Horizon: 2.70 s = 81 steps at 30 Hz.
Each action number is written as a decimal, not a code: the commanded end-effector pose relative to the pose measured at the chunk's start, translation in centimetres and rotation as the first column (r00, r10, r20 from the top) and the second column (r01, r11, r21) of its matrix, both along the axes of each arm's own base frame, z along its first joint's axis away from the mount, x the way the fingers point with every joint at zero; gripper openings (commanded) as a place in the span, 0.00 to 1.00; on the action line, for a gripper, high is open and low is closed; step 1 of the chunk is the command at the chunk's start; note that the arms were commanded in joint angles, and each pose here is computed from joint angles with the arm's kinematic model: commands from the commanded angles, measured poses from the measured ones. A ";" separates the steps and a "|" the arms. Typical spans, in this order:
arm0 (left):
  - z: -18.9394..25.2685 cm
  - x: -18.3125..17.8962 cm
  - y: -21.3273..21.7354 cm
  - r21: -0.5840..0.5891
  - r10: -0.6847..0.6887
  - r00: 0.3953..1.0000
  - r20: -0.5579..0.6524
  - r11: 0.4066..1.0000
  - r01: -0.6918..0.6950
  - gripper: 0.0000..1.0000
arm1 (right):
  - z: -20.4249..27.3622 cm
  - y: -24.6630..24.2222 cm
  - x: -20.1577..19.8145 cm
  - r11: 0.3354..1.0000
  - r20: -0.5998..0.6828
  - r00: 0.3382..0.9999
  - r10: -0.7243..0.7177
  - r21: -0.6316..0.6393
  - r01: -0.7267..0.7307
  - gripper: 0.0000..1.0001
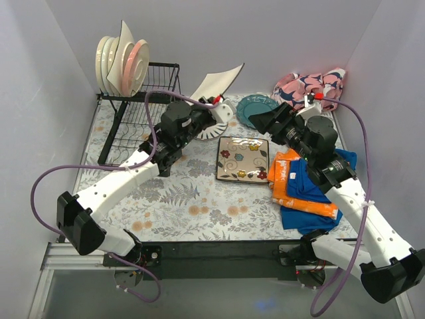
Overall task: Unload the plates from the dish rack
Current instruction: Place the plate at the center of the board.
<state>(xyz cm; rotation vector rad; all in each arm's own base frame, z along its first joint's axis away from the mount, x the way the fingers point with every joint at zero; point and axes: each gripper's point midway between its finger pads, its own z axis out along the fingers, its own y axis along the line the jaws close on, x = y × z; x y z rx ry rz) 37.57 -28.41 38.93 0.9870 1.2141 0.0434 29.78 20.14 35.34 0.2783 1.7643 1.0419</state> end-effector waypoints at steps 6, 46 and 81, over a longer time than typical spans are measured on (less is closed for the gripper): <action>9.2 -4.9 2.0 -0.196 0.085 0.930 0.359 0.980 -0.014 0.00 | 2.8 -0.3 1.9 0.980 0.012 0.999 -0.051 0.191 0.047 0.89; -0.2 -5.4 -4.9 -0.124 0.024 0.966 0.258 0.992 0.008 0.00 | -1.3 1.7 3.8 0.976 -0.070 0.996 0.051 0.215 -0.035 0.79; -9.1 -5.1 -7.6 -0.030 0.014 0.982 0.188 1.000 -0.008 0.00 | -11.5 5.7 6.0 0.970 -0.270 0.935 0.230 0.146 -0.196 0.01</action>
